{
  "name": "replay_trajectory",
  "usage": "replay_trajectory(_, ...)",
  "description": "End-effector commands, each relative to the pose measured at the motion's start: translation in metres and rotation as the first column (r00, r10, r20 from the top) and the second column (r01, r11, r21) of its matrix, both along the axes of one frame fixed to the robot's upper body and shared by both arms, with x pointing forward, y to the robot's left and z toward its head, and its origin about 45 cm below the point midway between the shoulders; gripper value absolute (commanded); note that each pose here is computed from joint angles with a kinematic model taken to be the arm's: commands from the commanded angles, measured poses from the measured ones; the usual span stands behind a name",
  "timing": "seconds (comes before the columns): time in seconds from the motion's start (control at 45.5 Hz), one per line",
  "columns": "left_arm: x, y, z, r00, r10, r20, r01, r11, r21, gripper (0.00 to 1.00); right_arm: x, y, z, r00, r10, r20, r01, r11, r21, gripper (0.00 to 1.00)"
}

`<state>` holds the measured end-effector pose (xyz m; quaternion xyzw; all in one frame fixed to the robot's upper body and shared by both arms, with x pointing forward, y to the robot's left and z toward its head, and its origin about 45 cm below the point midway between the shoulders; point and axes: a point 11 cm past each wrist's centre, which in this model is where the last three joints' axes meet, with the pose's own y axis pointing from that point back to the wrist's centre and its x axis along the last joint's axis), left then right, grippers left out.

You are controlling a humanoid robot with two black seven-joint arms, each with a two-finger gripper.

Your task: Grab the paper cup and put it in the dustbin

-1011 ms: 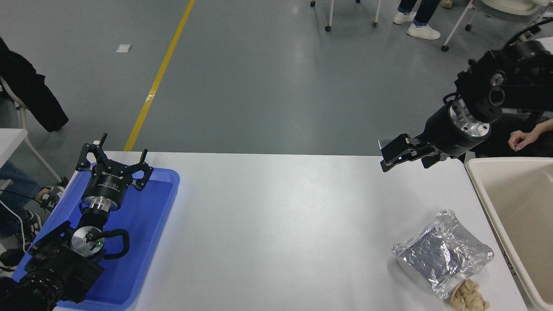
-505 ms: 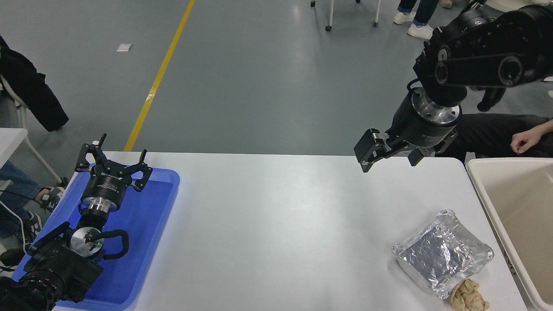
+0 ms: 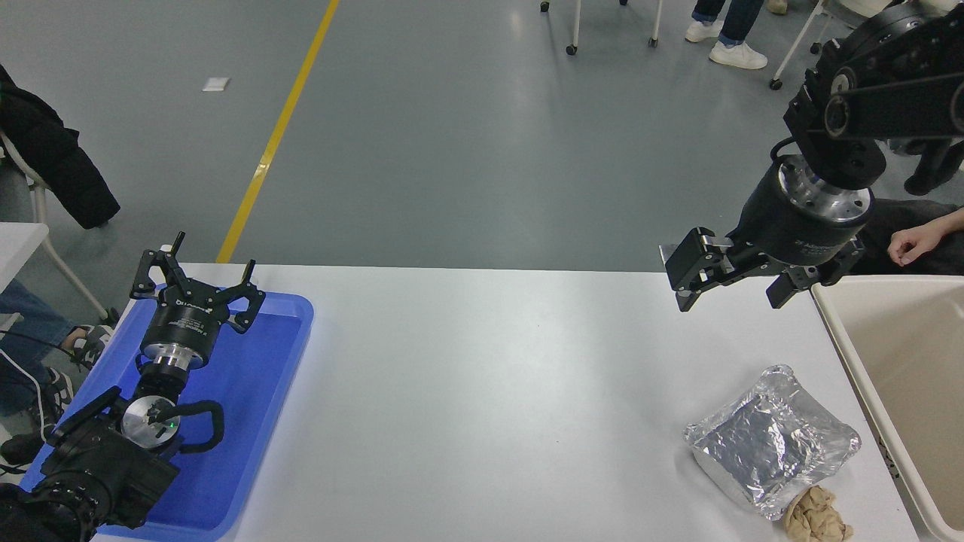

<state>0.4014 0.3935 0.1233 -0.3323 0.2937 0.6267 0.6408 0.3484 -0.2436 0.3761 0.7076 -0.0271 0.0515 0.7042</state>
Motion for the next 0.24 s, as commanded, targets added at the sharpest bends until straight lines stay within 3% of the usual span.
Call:
replay_trajectory(0.0,0.0000,0.0000,0.0000,1.000,0.000,0.000,0.000,1.000,0.000,1.00,-0.0055,-0.0032,0.0086,1.000,-0.013,0.006,0.013,0.999,0.030,1.00)
replay_trajectory(0.22,0.0000,0.0000,0.0000,1.000,0.000,0.000,0.000,1.000,0.000,1.00,-0.0054,-0.0024,0.0093,1.000,-0.011,0.008,0.011,0.999,0.043,1.00)
